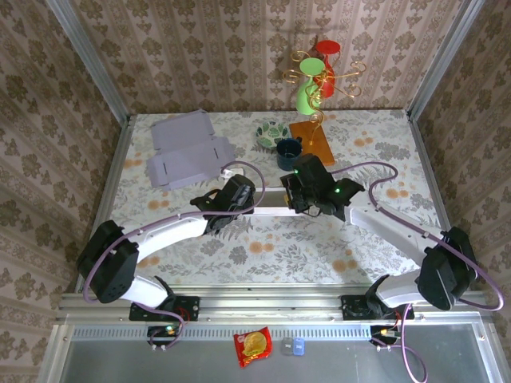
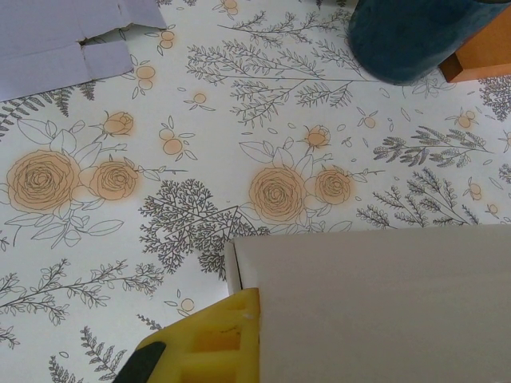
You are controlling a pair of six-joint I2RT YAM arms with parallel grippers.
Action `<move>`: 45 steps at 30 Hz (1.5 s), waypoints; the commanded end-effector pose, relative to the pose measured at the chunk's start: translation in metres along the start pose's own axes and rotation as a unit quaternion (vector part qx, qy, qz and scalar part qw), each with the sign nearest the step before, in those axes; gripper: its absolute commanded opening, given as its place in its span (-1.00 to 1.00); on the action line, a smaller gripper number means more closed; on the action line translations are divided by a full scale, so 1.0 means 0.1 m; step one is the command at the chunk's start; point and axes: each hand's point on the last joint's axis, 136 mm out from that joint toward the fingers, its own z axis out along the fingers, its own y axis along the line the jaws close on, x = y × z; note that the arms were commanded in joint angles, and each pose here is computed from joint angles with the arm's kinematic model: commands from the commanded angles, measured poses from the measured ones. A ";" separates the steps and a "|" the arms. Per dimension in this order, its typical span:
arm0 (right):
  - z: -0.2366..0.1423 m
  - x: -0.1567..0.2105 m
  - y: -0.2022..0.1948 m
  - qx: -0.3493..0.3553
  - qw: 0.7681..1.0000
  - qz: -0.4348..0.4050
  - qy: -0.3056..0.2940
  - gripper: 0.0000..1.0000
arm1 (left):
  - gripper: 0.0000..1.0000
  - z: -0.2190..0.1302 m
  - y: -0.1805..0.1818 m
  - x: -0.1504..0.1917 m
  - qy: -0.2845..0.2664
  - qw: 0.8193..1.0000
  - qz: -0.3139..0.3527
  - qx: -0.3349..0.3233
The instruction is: Fold the paper box
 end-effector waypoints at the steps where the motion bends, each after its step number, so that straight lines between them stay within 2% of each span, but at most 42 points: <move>1: 0.06 -0.04 0.17 -0.017 1.000 0.016 -0.004 -0.17 | -0.91 -0.03 0.09 0.15 0.018 1.000 0.003 -0.013; 9: 0.18 -0.05 0.15 -0.003 1.000 0.022 0.010 -0.34 | -0.90 -0.04 0.08 0.13 0.015 1.000 0.001 -0.012; 15: 0.19 -0.05 0.11 0.007 1.000 0.024 0.012 -0.62 | -0.85 -0.04 0.07 0.12 0.015 1.000 0.003 -0.013; 22: 0.18 -0.06 0.00 0.017 0.999 0.020 0.027 -0.87 | -0.52 -0.13 0.02 0.06 0.018 1.000 0.004 -0.004; 26: 0.13 -0.07 -0.08 0.018 0.999 0.002 0.030 -0.97 | -0.23 -0.28 -0.02 0.02 0.018 1.000 -0.003 0.015; 32: 0.11 -0.10 -0.20 0.013 0.999 -0.015 0.043 -1.00 | 0.03 -0.54 -0.09 0.02 0.032 0.998 -0.019 0.060; 38: 0.09 -0.07 -0.18 -0.014 0.997 -0.039 0.060 -1.00 | 0.17 -0.82 -0.03 -0.01 0.043 0.994 -0.060 0.080; 45: 0.16 -0.05 -0.30 -0.020 0.994 -0.068 0.079 -1.00 | 0.17 -0.66 0.10 -0.09 0.083 0.978 -0.159 0.106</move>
